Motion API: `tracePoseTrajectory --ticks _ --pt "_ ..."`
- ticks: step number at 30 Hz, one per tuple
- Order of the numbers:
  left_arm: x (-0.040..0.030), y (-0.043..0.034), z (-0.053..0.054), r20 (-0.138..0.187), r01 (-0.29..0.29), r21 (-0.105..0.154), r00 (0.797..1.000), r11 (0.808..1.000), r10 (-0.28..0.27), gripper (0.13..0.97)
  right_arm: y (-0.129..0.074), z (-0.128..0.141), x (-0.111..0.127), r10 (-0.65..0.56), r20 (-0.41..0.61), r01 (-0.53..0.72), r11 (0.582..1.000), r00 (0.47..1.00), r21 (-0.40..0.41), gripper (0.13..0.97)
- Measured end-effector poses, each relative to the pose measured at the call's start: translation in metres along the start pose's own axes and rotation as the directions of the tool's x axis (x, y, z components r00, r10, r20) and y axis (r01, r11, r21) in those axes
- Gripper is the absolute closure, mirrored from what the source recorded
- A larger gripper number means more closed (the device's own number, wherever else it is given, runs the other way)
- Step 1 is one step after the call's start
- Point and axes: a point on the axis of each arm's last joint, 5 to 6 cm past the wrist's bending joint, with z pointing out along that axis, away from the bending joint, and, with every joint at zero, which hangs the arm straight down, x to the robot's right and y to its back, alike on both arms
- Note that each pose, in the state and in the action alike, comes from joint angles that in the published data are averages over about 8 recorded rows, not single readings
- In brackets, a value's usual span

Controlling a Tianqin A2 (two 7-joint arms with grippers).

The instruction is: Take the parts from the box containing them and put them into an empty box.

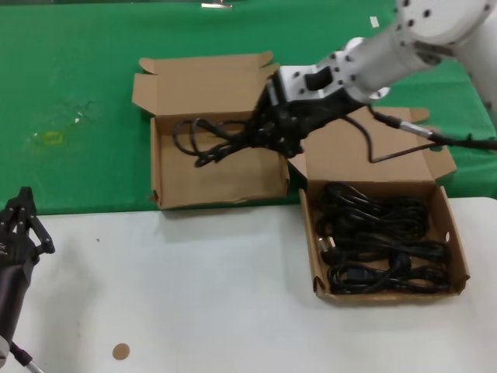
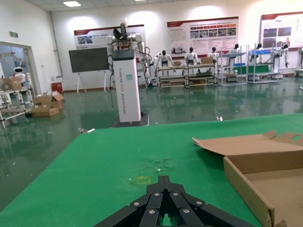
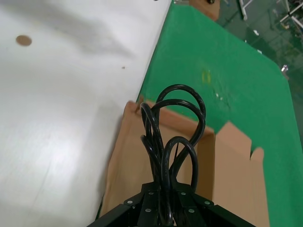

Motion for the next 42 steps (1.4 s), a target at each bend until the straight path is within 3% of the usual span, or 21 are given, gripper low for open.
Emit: tracePoseTrajectory --ticks 15,31,42 --pt "0.0000 0.0000 0.000 0.000 0.000 0.000 1.000 1.000 0.000 0.953 -0.011 0.047 0.003 0.000 0.000 0.000 1.000 1.000 0.024 0.910" --pt "0.0000 0.0000 0.000 0.000 0.000 0.000 1.000 1.000 0.000 0.953 -0.007 0.065 0.006 -0.040 -0.010 0.040 0.999 0.999 -0.033 0.900" --pt "0.0000 0.0000 0.000 0.000 0.000 0.000 1.000 1.000 0.000 0.953 -0.008 0.065 0.009 -0.050 -0.022 0.049 0.998 0.999 -0.042 0.788"
